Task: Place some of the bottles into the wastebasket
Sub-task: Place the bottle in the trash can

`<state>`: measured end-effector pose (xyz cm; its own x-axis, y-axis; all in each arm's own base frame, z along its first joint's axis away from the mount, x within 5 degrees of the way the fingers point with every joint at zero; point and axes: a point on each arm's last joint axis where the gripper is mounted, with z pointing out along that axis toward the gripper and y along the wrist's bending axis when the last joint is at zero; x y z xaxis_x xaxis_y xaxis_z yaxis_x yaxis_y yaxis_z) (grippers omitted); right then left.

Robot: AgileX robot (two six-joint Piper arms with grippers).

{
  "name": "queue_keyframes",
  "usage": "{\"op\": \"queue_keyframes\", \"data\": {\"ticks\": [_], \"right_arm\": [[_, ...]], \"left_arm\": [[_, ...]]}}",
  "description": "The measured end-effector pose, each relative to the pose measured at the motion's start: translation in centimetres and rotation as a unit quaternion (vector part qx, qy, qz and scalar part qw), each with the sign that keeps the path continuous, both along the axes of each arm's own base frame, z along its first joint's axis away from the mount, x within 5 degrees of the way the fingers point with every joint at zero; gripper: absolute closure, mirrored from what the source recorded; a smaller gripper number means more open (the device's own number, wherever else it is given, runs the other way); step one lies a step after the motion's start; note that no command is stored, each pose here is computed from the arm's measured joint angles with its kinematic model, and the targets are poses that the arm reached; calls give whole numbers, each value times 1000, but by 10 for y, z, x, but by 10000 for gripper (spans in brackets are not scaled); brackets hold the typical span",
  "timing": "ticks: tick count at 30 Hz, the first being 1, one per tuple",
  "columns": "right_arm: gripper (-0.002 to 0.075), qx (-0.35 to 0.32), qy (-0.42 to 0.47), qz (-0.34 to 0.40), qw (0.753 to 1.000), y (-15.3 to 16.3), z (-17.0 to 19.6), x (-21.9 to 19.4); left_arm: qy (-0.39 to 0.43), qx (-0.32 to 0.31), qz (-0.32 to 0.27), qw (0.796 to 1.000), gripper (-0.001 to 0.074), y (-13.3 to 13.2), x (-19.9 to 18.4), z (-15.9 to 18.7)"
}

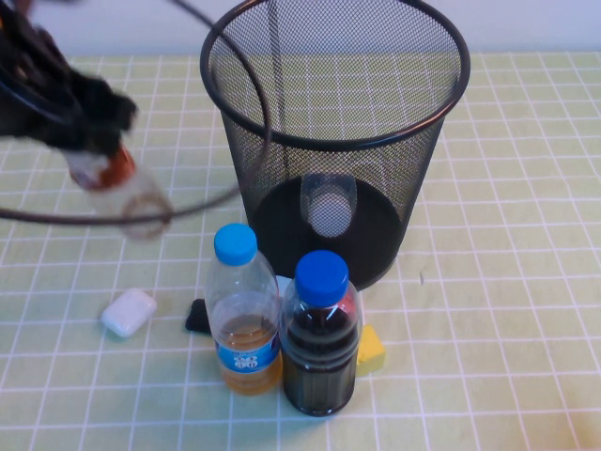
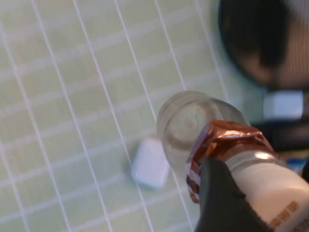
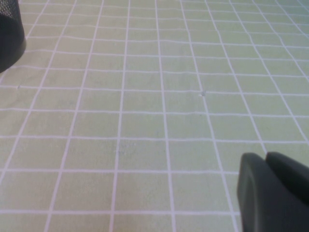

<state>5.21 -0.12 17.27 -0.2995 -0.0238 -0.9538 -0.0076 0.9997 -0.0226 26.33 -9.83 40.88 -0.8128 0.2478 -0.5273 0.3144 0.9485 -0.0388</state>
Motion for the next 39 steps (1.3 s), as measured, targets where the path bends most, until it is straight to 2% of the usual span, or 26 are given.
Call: {"op": "queue_keyframes", "data": {"ticks": [8, 10, 14, 19, 29, 35, 39], "right_arm": [[734, 0, 0, 0, 1000, 0, 0, 0], [734, 0, 0, 0, 1000, 0, 0, 0], [734, 0, -1, 0, 1000, 0, 0, 0], [734, 0, -1, 0, 1000, 0, 0, 0], [734, 1, -1, 0, 1000, 0, 0, 0], [734, 1, -1, 0, 1000, 0, 0, 0], [734, 1, -1, 0, 1000, 0, 0, 0]], "left_arm": [[-153, -53, 29, 986, 453, 17, -35, 95], [-171, -87, 17, 981, 453, 15, -44, 111], [-182, -154, -54, 970, 453, 1, -52, 123], [-176, -204, -118, 956, 453, -22, -34, 117], [-84, -185, -123, 971, 453, -57, 54, 45], [-68, -183, -123, 973, 381, -63, 69, 29], [-75, -176, -134, 972, 365, -63, 69, 29]]}}
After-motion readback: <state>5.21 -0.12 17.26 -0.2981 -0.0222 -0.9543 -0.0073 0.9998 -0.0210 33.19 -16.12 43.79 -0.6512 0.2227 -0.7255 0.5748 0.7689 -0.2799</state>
